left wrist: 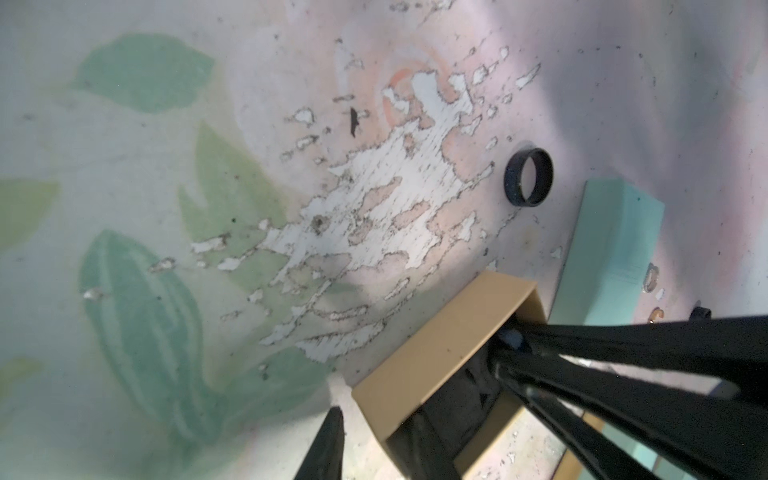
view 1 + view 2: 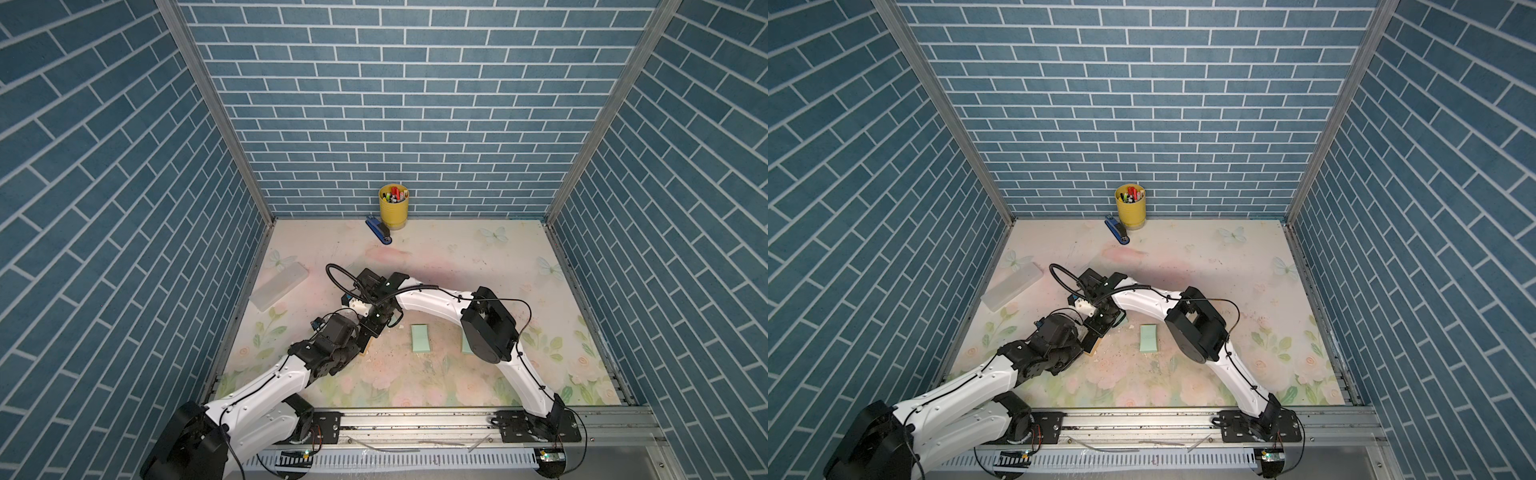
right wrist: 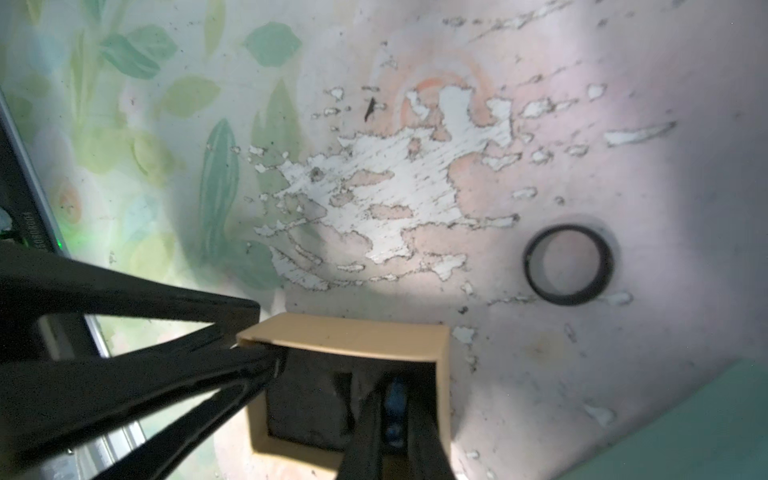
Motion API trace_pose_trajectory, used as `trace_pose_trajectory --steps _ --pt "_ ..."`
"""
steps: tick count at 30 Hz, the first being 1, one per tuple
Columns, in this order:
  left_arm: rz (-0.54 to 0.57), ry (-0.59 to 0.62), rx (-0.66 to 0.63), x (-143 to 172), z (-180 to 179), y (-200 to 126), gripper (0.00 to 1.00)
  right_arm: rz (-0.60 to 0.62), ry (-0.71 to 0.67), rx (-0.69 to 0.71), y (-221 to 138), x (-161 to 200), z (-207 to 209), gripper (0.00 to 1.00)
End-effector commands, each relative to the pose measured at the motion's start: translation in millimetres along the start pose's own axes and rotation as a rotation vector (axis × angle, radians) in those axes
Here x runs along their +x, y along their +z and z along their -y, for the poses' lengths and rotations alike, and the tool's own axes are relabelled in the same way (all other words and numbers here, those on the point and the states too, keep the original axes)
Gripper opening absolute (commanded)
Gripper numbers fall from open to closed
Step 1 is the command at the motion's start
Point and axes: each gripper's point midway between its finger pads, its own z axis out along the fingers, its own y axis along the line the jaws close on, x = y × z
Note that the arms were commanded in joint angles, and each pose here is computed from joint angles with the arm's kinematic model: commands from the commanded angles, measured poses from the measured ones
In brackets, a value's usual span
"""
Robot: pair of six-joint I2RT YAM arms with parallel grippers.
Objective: Take the rings out of the lift-off lid box
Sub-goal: Take out the ring from the jewelry box, then place the ring at the center of the board.
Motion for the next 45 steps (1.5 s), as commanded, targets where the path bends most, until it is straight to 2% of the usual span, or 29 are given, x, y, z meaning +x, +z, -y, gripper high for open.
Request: trace_pose_trajectory --steps 1,8,19,28,31,38,45 --pt "0.011 0.007 -0.012 -3 -1 -2 0.29 -0.007 -0.035 0.012 -5 -2 -2 0.05" --pt "0.016 0.034 -0.048 -6 -2 -5 0.29 0.036 -0.022 -0.01 -19 -9 -5 0.01" --pt "0.018 0.043 -0.084 -6 -9 -6 0.28 0.17 0.125 -0.33 -48 -27 -13 0.0" --pt "0.019 0.044 -0.091 -7 -10 -6 0.27 0.181 0.185 -0.435 -54 -27 -9 0.0" --pt "0.021 0.042 -0.087 -7 -9 -9 0.27 0.192 0.215 -0.413 -54 -30 3 0.0" --pt "0.029 0.054 -0.07 -10 -5 -24 0.29 0.078 0.252 -0.297 -26 -18 31 0.0" --pt "0.036 0.105 -0.074 -13 -4 -42 0.33 0.035 0.302 -0.244 -11 -9 50 0.0"
